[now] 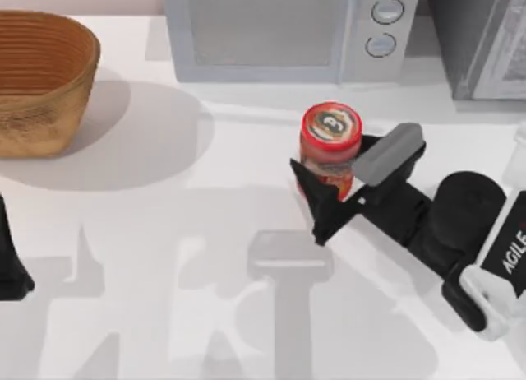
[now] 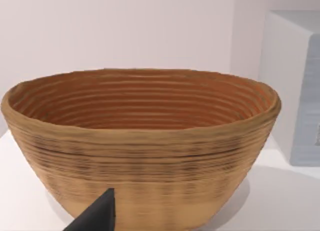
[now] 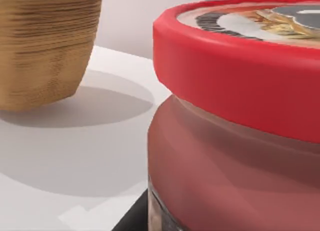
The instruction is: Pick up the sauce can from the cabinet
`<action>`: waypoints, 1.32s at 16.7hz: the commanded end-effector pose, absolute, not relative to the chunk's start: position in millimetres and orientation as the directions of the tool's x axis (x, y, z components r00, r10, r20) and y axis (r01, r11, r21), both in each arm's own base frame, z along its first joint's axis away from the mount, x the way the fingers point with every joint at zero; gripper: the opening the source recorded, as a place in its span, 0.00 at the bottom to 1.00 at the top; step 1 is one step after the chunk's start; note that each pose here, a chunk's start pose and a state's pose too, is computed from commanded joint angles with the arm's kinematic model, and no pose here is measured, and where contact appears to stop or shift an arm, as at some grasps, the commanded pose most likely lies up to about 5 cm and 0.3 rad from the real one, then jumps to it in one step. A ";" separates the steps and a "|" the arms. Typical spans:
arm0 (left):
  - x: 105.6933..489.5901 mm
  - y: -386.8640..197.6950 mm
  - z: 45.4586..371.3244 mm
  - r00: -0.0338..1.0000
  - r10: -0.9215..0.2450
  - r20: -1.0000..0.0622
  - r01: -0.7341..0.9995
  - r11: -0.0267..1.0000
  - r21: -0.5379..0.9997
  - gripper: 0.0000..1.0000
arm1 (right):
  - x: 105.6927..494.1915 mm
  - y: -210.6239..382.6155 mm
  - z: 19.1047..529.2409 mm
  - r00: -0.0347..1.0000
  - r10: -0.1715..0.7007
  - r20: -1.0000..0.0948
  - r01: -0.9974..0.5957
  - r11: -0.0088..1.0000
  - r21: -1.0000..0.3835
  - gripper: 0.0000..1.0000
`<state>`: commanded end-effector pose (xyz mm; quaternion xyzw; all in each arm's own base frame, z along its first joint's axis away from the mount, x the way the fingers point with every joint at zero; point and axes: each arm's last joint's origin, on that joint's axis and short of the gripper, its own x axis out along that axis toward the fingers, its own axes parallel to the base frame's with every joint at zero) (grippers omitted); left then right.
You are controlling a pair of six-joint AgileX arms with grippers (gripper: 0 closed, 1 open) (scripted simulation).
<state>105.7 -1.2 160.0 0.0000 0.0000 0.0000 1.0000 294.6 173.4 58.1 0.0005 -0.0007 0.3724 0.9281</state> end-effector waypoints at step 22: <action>105.7 -1.2 160.0 1.000 0.000 0.000 0.000 1.000 0.000 1.00 | 294.6 173.4 58.1 0.723 0.691 0.002 -0.691 0.723 0.000 1.00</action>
